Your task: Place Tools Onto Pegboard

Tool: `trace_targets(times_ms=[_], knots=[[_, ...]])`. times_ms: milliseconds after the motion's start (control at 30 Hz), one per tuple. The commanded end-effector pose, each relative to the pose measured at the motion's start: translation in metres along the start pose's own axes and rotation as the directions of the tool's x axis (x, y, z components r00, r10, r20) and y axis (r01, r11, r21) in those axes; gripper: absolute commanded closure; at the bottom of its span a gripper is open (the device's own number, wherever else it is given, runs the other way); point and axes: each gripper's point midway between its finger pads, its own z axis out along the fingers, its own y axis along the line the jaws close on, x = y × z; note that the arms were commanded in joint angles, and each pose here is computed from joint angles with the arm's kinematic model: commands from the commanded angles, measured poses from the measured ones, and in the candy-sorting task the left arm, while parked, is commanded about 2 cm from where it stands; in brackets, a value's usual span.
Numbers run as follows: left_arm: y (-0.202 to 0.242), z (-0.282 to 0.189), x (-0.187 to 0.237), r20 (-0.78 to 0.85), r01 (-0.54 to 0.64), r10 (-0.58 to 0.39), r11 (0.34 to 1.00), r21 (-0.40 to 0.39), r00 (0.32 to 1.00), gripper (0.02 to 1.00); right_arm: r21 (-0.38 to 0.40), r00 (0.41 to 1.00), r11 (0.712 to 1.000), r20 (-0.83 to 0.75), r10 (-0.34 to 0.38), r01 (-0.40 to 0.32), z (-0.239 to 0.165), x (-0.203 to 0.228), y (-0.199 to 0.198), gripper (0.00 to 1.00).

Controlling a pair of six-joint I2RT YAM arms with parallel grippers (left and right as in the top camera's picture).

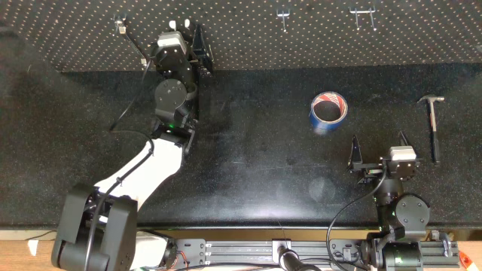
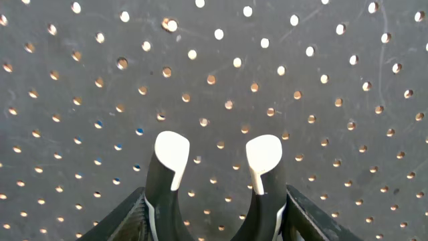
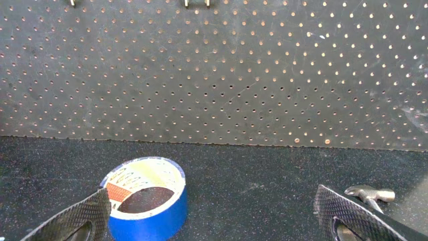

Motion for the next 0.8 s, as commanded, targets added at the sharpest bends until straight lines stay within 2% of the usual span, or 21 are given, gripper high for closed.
trace_targets(times_ms=[33,567,800], knots=[[-0.008,0.009,-0.009,0.024,0.026,-0.027,0.999,0.033,0.999,0.991,0.003,1.000,1.000,0.000,-0.011,0.011,0.000,0.001,0.000,0.005],[0.006,0.019,0.030,-0.055,0.000,0.000,1.000,-0.002,0.998,0.989,0.003,1.000,1.000,0.000,-0.011,0.011,0.000,0.001,0.000,0.005],[0.006,0.022,0.031,-0.051,0.001,-0.001,1.000,-0.002,0.999,0.989,0.003,1.000,1.000,0.000,-0.011,0.011,0.000,0.001,0.000,0.005]])
